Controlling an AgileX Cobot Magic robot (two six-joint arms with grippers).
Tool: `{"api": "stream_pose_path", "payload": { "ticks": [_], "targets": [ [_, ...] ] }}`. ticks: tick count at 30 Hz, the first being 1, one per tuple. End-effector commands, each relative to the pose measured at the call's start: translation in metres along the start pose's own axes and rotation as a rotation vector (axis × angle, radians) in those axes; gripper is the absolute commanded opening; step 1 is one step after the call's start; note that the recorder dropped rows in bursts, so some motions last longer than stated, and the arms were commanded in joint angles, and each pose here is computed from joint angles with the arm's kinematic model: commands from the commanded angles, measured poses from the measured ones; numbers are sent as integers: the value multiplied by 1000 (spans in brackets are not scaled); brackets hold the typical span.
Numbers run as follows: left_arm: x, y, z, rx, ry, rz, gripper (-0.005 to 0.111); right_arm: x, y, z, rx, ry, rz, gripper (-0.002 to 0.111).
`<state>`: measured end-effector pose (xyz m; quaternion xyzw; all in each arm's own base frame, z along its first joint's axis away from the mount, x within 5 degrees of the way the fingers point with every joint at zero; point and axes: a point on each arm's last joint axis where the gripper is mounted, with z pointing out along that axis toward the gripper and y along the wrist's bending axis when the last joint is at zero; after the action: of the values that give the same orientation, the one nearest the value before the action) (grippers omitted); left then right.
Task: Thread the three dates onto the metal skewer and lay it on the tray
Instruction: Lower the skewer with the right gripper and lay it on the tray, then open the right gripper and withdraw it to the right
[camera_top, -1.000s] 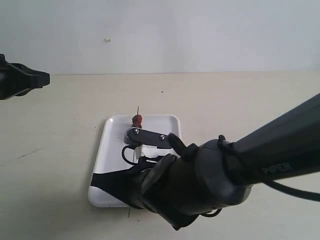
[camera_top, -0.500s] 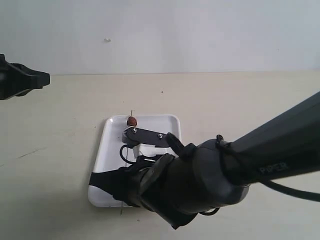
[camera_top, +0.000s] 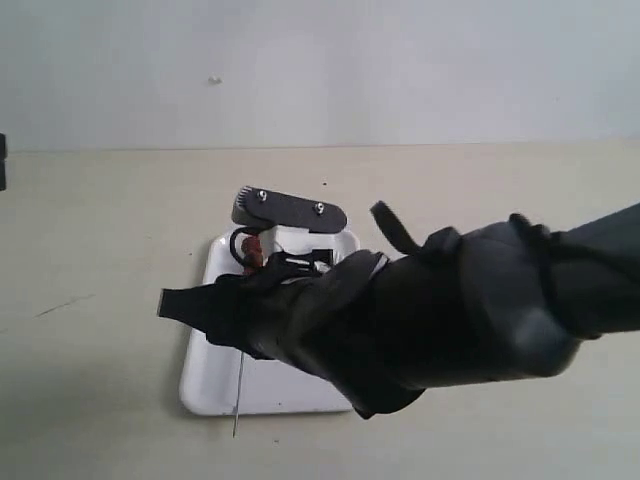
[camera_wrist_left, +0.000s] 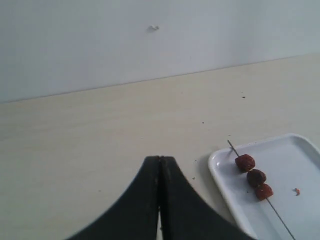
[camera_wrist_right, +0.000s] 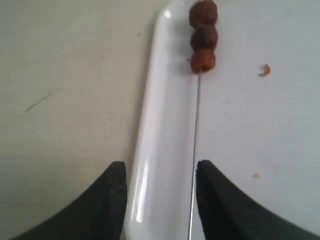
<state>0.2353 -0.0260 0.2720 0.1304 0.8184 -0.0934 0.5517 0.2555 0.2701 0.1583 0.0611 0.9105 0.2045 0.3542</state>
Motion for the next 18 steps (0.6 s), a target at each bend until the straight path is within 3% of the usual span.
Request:
{"api": "stream_pose_path", "payload": {
  "ticks": [1,7,11,18],
  "targets": [
    [18,-12,-47,-53,-74,-23,0,-19,8,-24,-46,-66,-123,45],
    [59,-24,-103,-184,-205,-54,0,-39,-6,-64,6,-210,-213,45],
    [83,-33,-127,-205,-336,-77,0,-45,-30,-98,86,-316,-259,41],
    [118,-37,-140,-236,-465,-96,0,-39,-66,-150,24,-423,-341,6]
  ]
}}
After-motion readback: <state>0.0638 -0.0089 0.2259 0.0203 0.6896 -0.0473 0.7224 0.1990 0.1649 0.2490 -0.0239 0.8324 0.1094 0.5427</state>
